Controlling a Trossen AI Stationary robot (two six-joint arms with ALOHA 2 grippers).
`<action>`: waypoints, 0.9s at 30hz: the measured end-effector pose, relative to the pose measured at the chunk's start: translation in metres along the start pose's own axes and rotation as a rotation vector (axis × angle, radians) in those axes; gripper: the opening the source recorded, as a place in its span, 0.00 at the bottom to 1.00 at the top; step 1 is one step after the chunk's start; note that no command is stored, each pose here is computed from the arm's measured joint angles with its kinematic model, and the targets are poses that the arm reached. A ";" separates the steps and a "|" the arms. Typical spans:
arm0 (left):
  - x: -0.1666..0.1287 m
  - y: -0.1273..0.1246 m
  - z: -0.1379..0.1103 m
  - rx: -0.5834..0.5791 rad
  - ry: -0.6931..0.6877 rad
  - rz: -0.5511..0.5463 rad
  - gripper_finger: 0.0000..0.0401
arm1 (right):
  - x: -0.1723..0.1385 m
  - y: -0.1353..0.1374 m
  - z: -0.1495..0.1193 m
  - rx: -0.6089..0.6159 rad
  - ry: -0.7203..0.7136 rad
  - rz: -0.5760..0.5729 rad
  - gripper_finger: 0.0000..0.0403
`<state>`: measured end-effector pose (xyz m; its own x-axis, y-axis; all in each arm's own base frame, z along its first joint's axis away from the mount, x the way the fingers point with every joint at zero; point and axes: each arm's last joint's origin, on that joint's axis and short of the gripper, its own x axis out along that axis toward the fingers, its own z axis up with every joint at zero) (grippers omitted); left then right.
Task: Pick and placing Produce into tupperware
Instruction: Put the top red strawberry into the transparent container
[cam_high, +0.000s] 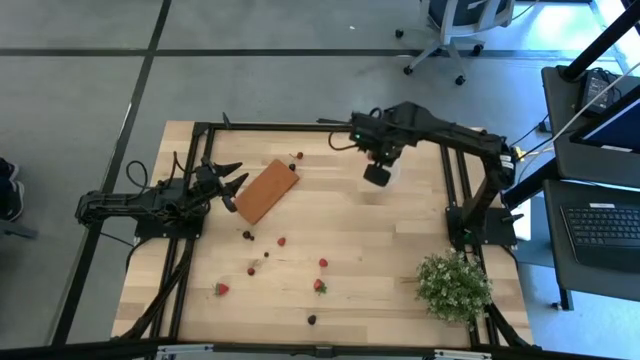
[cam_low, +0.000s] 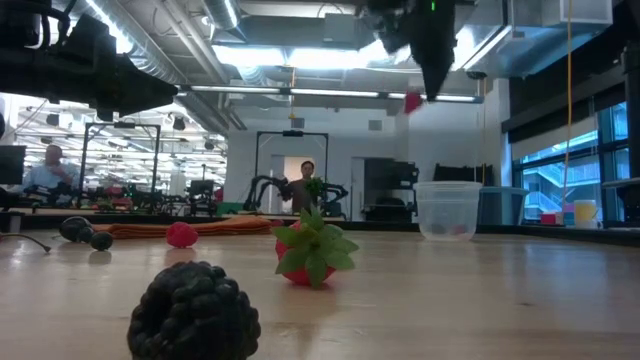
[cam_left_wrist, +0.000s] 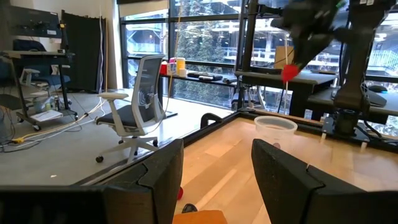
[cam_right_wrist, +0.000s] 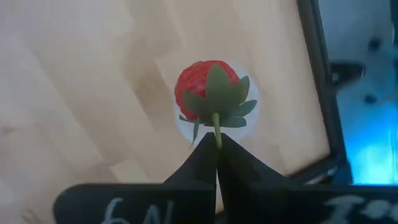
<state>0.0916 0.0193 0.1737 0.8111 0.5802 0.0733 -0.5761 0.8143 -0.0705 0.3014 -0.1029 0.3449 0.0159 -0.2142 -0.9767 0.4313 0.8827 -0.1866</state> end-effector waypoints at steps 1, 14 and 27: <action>0.000 0.000 0.000 0.000 0.000 0.001 0.46 | 0.008 -0.005 0.000 0.015 0.029 -0.005 0.01; 0.000 0.000 0.000 0.000 0.000 0.001 0.46 | 0.129 -0.022 -0.020 0.064 0.205 0.053 0.01; 0.000 0.000 0.000 0.000 0.000 0.000 0.46 | 0.159 -0.015 -0.025 0.082 0.147 0.079 0.01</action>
<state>0.0916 0.0193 0.1737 0.8110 0.5804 0.0731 -0.5763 0.8142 -0.0708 0.2746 -0.1397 0.1898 -0.0771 -0.0771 -0.9940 0.5061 0.8559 -0.1057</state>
